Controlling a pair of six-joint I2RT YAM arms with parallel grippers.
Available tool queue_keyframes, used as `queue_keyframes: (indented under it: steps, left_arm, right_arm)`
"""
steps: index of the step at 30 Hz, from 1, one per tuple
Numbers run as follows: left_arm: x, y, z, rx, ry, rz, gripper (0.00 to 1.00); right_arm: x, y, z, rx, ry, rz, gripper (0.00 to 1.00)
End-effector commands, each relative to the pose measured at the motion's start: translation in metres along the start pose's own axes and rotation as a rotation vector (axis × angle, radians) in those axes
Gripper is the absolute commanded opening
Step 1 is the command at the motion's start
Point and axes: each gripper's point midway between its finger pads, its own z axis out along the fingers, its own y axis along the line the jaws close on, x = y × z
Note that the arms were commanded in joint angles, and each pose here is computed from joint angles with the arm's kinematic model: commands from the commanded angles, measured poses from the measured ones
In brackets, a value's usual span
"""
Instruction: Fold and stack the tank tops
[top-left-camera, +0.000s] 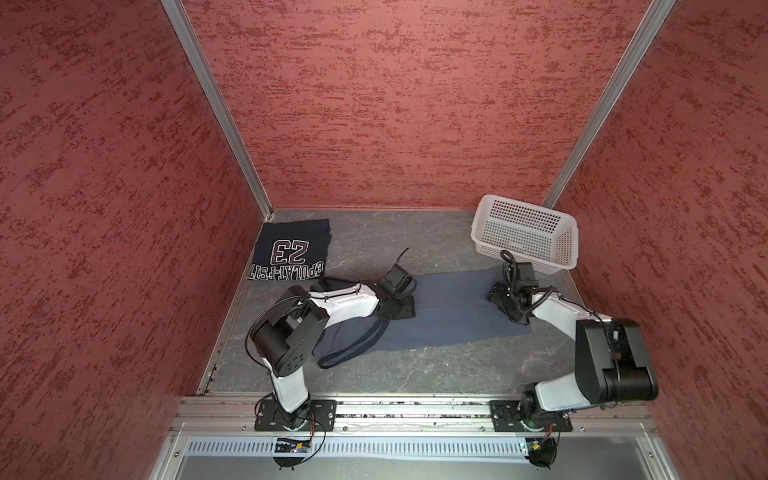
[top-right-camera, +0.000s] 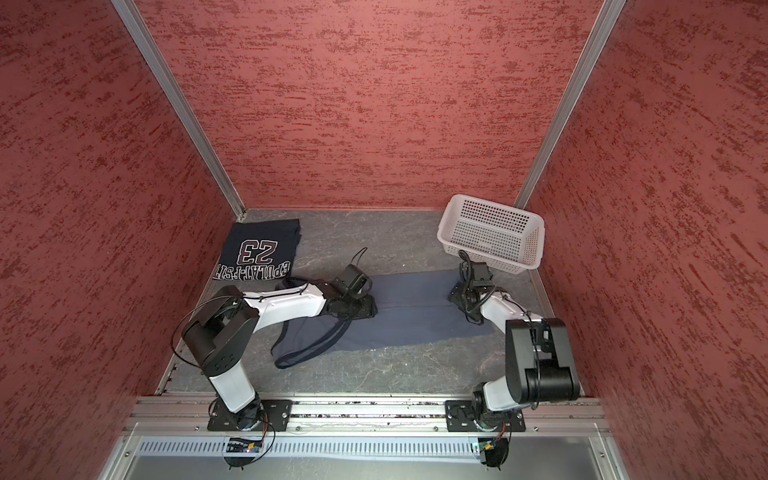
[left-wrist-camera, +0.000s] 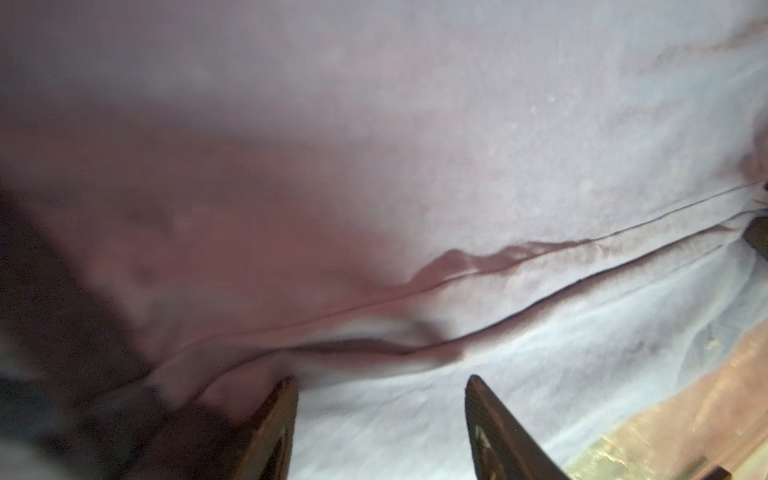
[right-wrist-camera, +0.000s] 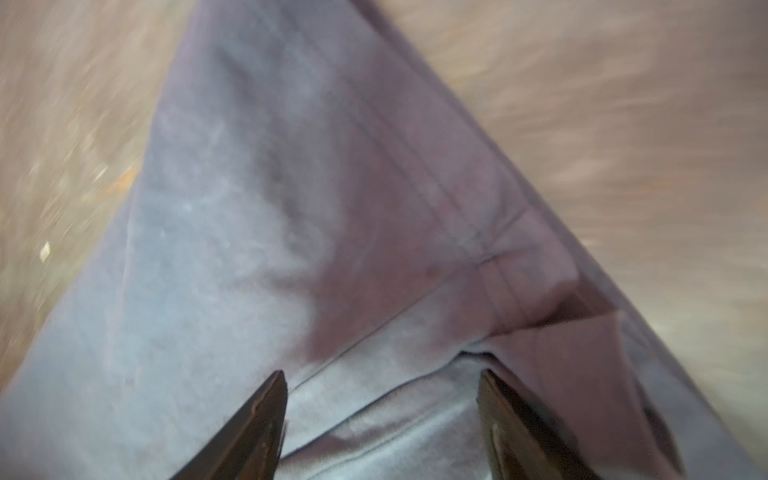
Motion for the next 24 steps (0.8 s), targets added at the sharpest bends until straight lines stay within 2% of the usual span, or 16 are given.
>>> queue_keyframes:
  steps: [1, 4, 7, 11, 17, 19, 21, 24]
  left_arm:
    - [-0.007, -0.015, -0.019, 0.026, -0.029, 0.044, 0.69]
    - [-0.001, -0.002, -0.05, -0.037, -0.072, 0.064, 0.69]
    - [0.022, 0.034, -0.083, -0.194, -0.083, 0.069, 0.71]
    - [0.07, 0.106, -0.126, -0.42, -0.039, -0.052, 0.7]
    - [0.128, 0.174, -0.185, -0.636, -0.07, -0.258, 0.67]
    - [0.14, 0.186, -0.188, -0.663, -0.096, -0.311, 0.67]
    - [0.145, 0.188, -0.177, -0.625, -0.118, -0.342, 0.67]
    - [0.141, 0.171, -0.146, -0.444, -0.144, -0.342, 0.68]
  right_arm:
    - [-0.001, -0.024, -0.01, 0.038, -0.011, 0.06, 0.74]
    - [-0.006, -0.014, -0.018, -0.008, -0.026, 0.049, 0.74]
    - [-0.008, -0.006, -0.022, -0.045, -0.032, 0.033, 0.74]
    - [-0.008, 0.001, -0.022, -0.081, -0.027, 0.021, 0.74]
    - [-0.009, 0.001, -0.019, -0.077, -0.025, 0.011, 0.74]
    - [-0.009, 0.002, -0.018, -0.08, -0.021, 0.01, 0.74]
    - [-0.009, 0.003, -0.017, -0.086, -0.018, 0.008, 0.74]
    - [-0.01, 0.005, -0.019, -0.095, -0.019, 0.005, 0.74]
